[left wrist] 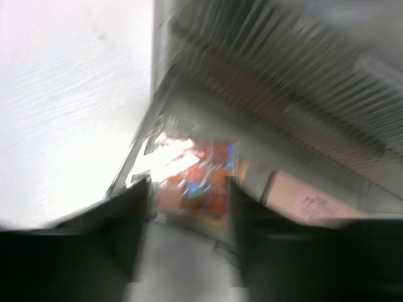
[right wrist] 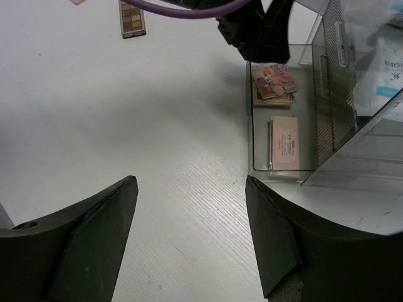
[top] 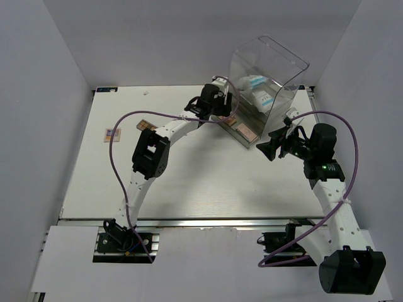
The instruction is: Organize the makeup
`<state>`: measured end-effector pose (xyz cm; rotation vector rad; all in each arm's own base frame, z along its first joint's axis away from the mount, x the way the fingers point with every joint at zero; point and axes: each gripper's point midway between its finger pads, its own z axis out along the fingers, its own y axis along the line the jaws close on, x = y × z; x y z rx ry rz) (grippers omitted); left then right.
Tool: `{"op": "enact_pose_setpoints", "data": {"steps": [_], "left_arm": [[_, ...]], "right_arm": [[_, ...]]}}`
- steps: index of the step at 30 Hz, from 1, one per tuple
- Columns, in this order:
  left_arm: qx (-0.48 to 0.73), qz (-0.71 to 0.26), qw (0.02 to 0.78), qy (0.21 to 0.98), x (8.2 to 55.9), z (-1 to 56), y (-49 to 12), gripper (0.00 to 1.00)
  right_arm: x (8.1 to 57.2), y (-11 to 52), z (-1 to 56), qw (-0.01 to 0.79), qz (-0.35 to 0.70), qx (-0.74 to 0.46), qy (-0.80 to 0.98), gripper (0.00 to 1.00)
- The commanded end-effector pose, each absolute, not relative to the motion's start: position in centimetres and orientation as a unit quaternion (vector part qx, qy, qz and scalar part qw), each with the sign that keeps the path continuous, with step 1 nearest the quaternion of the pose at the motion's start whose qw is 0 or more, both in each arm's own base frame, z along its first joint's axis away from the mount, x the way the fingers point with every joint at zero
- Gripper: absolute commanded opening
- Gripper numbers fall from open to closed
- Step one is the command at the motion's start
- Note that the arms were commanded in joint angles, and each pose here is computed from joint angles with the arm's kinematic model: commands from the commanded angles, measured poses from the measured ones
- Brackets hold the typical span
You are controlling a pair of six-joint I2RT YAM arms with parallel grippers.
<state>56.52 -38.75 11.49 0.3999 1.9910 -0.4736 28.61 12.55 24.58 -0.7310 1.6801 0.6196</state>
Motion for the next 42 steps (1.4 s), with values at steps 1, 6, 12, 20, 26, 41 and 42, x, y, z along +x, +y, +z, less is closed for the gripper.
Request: {"op": "enact_pose_setpoints", "data": {"steps": [1,6,12,20,26,41,42], "left_arm": [[0.061,-0.193,0.529,0.824,57.0,18.6,-32.9,0.49],[-0.202,-0.153,0.452,0.855,55.7,16.5,-19.7,0.06],[-0.345,-0.046,0.405,0.845,51.1,13.5,-8.0,0.77],[-0.396,0.064,0.343,0.849,49.7,10.4,-3.7,0.98],[-0.398,0.085,0.307,0.861,49.8,7.9,-3.3,0.98],[-0.401,0.073,0.277,0.870,49.6,5.1,-4.1,0.98],[-0.400,0.073,0.277,0.870,49.6,5.0,-4.2,0.98]], "right_arm": [[28.6,12.5,25.5,0.577,0.260,-0.313,0.708,0.74],[28.5,12.5,24.9,0.572,0.266,-0.309,0.712,0.74],[28.8,13.0,24.8,0.563,0.287,-0.306,0.712,0.74],[28.9,13.1,24.6,0.559,0.288,-0.308,0.713,0.74],[28.9,13.0,24.3,0.557,0.287,-0.305,0.717,0.74],[29.6,13.0,24.0,0.554,0.288,-0.303,0.720,0.74],[29.6,12.9,23.9,0.553,0.288,-0.303,0.721,0.74]]}}
